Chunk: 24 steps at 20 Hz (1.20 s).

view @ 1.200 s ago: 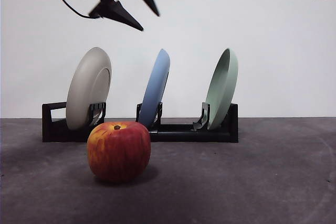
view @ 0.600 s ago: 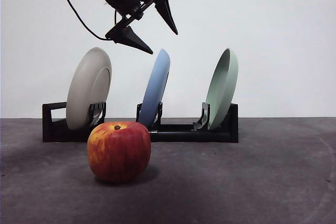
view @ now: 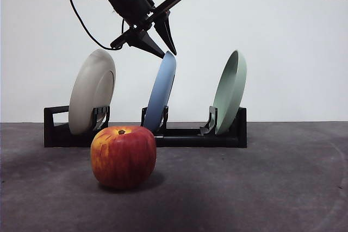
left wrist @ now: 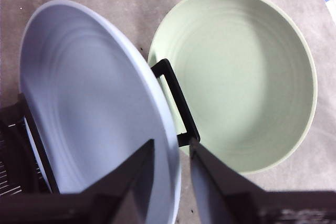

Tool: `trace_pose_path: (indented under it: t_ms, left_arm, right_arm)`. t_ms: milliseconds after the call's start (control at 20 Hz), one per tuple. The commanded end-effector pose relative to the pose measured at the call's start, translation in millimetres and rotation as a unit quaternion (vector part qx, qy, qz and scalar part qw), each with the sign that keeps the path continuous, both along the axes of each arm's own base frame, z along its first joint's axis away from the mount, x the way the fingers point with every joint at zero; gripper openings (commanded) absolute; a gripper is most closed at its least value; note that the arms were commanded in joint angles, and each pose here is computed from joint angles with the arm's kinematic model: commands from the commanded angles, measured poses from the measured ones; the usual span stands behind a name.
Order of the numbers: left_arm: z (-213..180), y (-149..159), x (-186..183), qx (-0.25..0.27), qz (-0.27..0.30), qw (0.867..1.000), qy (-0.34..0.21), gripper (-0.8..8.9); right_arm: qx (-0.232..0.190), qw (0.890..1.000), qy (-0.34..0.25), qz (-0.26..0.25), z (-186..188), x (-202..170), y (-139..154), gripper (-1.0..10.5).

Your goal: Take the blue plate from the plate rack,put the plate on the table,take the apple from the table,put the apple in the plate

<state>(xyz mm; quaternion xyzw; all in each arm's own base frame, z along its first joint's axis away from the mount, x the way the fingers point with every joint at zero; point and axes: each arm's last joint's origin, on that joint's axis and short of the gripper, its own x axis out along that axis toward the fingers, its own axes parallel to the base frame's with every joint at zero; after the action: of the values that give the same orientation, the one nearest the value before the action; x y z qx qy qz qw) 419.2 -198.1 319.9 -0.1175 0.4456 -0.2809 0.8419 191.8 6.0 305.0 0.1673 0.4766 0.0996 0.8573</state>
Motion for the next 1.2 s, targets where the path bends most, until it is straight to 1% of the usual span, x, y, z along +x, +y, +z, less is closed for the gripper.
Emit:
trace_pose_path:
  t_ms: [50, 100, 300, 400, 550, 700, 850, 1000, 1200]
  left_arm:
    - [-5.0, -3.1, 1.6, 0.001, -0.001, 1.0, 0.006, 0.14]
    - [-5.0, -3.1, 1.6, 0.0, -0.001, 1.0, 0.007, -0.05]
    - [-4.6, -3.5, 1.2, -0.008, -0.005, 1.0, 0.011, -0.05]
    - [-4.5, -3.0, 1.3, -0.014, 0.004, 1.0, 0.019, -0.05]
    - [0.9, 0.3, -0.2, -0.045, -0.011, 0.998, 0.032, -0.05]
    - [12.1, 3.9, -5.2, -0.064, -0.025, 0.997, 0.028, -0.05]
    - [31.5, 9.0, -15.4, -0.074, -0.028, 0.997, 0.011, -0.05]
    - [55.8, 13.9, -29.7, -0.08, -0.038, 0.996, -0.022, -0.05]
    - [87.9, 13.9, -57.9, -0.093, -0.057, 0.993, -0.053, -0.05]
  right_arm:
    - [0.001, 1.0, -0.002, -0.001, 1.4, 0.3, 0.1, 0.0]
    - [0.001, 1.0, -0.001, -0.001, 1.3, 0.2, 0.1, 0.0]
    - [0.001, 1.0, 0.001, -0.001, 1.1, -0.1, 0.1, 0.0]
    - [0.001, 1.0, 0.002, -0.001, 1.0, -0.3, 0.1, 0.0]
    - [0.001, 1.0, 0.002, -0.001, 0.9, -0.3, 0.1, 0.0]
    - [0.001, 1.0, 0.005, -0.002, 0.7, -0.7, 0.1, 0.0]
    - [0.001, 1.0, 0.014, -0.001, -0.3, -2.2, 0.1, 0.0]
    - [0.001, 1.0, 0.014, -0.001, -0.3, -2.2, 0.1, 0.0]
    - [0.001, 1.0, 0.015, -0.001, -0.4, -2.4, 0.1, 0.0]
